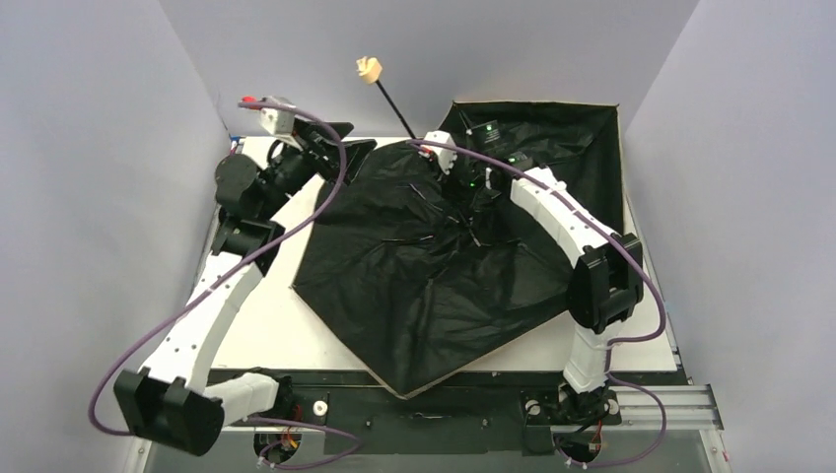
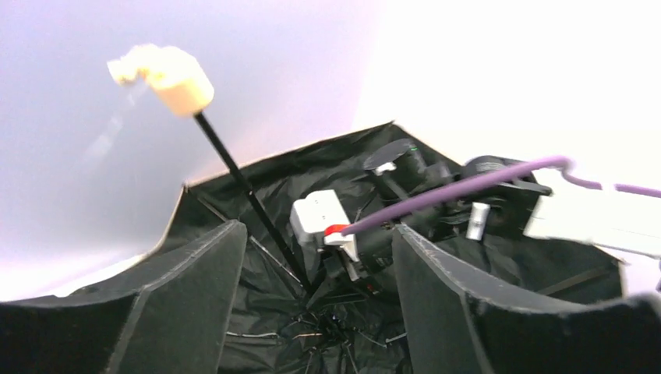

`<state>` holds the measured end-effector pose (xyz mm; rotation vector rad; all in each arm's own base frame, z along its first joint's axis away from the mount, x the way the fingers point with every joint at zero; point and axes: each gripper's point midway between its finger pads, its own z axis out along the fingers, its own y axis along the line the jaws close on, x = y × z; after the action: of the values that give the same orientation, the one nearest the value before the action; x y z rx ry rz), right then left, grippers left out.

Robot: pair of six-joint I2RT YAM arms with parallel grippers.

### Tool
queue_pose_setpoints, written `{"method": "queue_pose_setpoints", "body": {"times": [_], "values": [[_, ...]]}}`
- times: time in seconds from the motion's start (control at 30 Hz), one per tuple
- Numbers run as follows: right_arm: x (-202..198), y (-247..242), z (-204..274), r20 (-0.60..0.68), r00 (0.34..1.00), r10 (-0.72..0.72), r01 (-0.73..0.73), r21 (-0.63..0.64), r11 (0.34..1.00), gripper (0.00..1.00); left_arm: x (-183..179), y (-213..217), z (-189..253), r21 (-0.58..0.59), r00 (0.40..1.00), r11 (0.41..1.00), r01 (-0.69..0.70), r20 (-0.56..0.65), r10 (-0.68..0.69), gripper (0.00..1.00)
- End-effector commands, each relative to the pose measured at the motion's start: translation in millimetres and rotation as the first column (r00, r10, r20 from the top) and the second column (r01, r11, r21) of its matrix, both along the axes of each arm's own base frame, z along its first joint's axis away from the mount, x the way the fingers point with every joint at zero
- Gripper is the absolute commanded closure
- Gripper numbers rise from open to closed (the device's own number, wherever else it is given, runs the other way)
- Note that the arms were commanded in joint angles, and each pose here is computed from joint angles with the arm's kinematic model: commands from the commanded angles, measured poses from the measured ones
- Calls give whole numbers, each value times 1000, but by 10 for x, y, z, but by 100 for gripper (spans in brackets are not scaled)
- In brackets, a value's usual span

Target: Open the umbrella

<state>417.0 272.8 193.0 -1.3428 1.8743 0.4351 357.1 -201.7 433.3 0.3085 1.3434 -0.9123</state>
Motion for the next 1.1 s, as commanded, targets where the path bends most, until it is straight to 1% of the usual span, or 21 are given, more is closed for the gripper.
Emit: {"method": "queue_pose_setpoints", "body": {"times": [0.0, 0.1, 0.2, 0.3, 0.33, 0.37, 0.4, 0.43, 0.53, 0.6, 0.63, 0.67, 0.7, 0.73, 0.77, 0.87, 0.9, 0.93, 0.97, 1.0, 1.07], "values": [[244, -135, 692, 228, 974, 4, 3, -30, 1000, 100, -383, 57, 367, 18, 985, 999, 33, 167, -35, 27], [230, -170, 892, 294, 955, 35, -23, -43, 999, 100, -389, 248, 244, -10, 992, 999, -32, 122, 33, 19], [183, -248, 1059, 378, 922, 88, -49, -112, 993, 100, -382, 546, 261, -61, 989, 990, -124, 70, 129, 13], [191, -357, 1218, 465, 873, 146, -57, -200, 978, 100, -280, 975, 348, -80, 959, 956, -282, 15, 284, 10], [175, -387, 1299, 489, 858, 155, -56, -212, 976, 100, -249, 1057, 270, -61, 949, 947, -316, -36, 314, 9], [180, -414, 1364, 515, 839, 175, -57, -236, 970, 100, -229, 1228, 353, -55, 929, 927, -371, -33, 370, 8], [156, -434, 1458, 538, 823, 182, -56, -242, 969, 100, -194, 1303, 227, -25, 915, 918, -395, -96, 391, 7], [148, -444, 1527, 563, 801, 206, -59, -268, 962, 100, -197, 1433, 288, -19, 899, 903, -430, -98, 426, 6], [14, -447, 1745, 622, 739, 260, -60, -324, 944, 100, -164, 1640, 125, 27, 864, 884, -467, -196, 463, 4], [-80, -469, 1811, 647, 678, 350, -63, -423, 904, 100, -168, 1738, 160, 35, 860, 885, -465, -218, 460, 3], [-92, -514, 1757, 638, 673, 376, -45, -472, 881, 100, -140, 1791, 107, 45, 857, 888, -458, -244, 454, 4], [-166, -515, 1802, 641, 637, 428, -50, -520, 853, 100, -153, 1796, 185, 50, 864, 891, -450, -228, 449, 4], [-181, -564, 1738, 626, 636, 451, -37, -559, 828, 100, -136, 1761, 144, 64, 877, 909, -411, -243, 414, 6], [-240, -575, 1766, 622, 606, 496, -37, -601, 799, 100, -157, 1718, 231, 70, 893, 921, -384, -224, 389, 7], [-255, -623, 1704, 604, 608, 516, -26, -634, 773, 100, -166, 1602, 188, 84, 918, 949, -303, -240, 314, 9], [-327, -731, 1706, 572, 575, 585, 28, -728, 685, 100, -265, 1286, 207, 94, 955, 989, -117, -263, 138, 11], [-331, -743, 1665, 559, 577, 595, 33, -744, 667, 100, -310, 1178, 111, 96, 949, 994, -46, -308, 74, 12], [-328, -767, 1691, 556, 575, 600, 63, -762, 645, 100, -372, 1023, 109, 124, 955, 992, 19, -296, 19, 12], [-324, -778, 1681, 552, 577, 602, 75, -770, 634, 100, -451, 906, -12, 126, 936, 988, 90, -348, -40, 12], [-308, -791, 1677, 549, 579, 603, 98, -781, 616, 100, -562, 717, -41, 153, 932, 973, 173, -344, -111, 12], [-286, -802, 1720, 563, 575, 594, 135, -781, 609, 100, -767, 426, -204, 158, 887, 937, 313, -400, -229, 12]]}}
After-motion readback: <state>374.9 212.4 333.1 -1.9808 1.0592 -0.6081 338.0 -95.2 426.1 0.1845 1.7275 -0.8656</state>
